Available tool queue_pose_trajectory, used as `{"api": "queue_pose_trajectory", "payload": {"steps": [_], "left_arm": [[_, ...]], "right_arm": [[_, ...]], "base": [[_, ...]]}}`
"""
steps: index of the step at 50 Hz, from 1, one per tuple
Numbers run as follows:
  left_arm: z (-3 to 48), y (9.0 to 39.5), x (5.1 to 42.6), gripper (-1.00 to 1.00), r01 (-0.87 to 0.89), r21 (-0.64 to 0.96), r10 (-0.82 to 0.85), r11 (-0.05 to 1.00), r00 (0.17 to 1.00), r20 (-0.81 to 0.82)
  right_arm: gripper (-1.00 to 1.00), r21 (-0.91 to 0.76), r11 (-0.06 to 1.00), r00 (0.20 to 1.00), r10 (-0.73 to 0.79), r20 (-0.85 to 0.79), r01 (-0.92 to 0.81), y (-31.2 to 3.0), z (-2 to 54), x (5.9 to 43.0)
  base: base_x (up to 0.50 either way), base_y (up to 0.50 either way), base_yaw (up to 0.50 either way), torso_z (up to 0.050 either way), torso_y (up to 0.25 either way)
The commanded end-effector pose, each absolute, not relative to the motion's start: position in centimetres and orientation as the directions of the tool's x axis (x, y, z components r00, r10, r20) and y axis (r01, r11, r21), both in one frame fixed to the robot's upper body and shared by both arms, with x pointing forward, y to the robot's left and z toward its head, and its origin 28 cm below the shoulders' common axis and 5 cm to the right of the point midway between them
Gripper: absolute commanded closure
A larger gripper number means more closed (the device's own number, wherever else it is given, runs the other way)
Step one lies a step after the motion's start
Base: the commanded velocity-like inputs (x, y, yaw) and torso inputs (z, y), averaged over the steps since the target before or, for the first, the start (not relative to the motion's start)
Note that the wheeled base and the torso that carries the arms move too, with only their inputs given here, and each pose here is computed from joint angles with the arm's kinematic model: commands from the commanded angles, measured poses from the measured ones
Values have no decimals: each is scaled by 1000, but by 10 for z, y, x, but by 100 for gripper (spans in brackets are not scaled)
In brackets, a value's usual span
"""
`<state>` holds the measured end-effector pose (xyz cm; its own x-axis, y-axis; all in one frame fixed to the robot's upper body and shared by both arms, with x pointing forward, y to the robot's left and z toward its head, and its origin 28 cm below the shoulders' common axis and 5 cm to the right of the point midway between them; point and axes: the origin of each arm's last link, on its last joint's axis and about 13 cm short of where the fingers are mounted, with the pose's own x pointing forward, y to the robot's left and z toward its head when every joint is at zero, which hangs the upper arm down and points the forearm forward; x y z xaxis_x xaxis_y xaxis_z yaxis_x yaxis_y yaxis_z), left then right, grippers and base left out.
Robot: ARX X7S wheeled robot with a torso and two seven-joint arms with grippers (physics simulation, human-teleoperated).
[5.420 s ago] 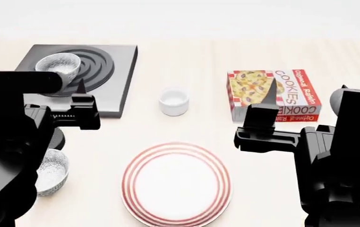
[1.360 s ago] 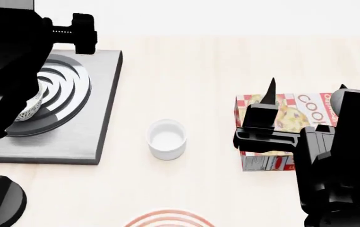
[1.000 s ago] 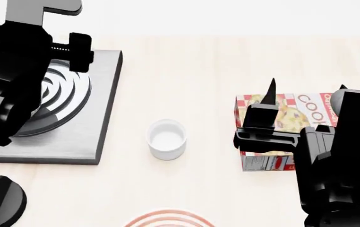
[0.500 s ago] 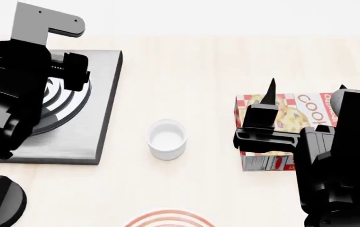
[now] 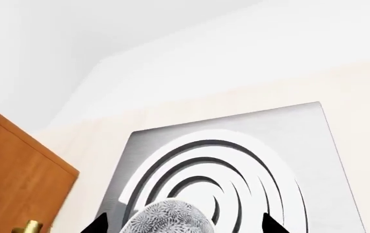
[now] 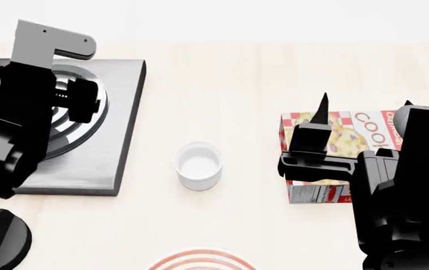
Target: Pick the akita bowl on the stove and place it on the plate.
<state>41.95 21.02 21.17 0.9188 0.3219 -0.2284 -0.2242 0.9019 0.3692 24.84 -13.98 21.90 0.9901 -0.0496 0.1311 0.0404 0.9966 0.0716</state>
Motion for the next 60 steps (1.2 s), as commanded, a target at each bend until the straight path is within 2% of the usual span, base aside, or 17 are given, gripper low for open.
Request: {"api": "queue_pose_trajectory", "payload": {"steps": [1, 60], "left_arm": [[206, 212, 418, -100, -239, 387, 350, 891, 904, -246], [176, 220, 412, -100, -229, 445, 390, 866, 866, -313]], "right_arm": [[-100, 71, 997, 990, -50, 130, 41, -140, 218, 249], [-100, 71, 997, 991, -48, 127, 40, -140, 219, 248]], "base": [[0, 0, 0, 0, 0], [0, 0, 0, 0, 0]]}}
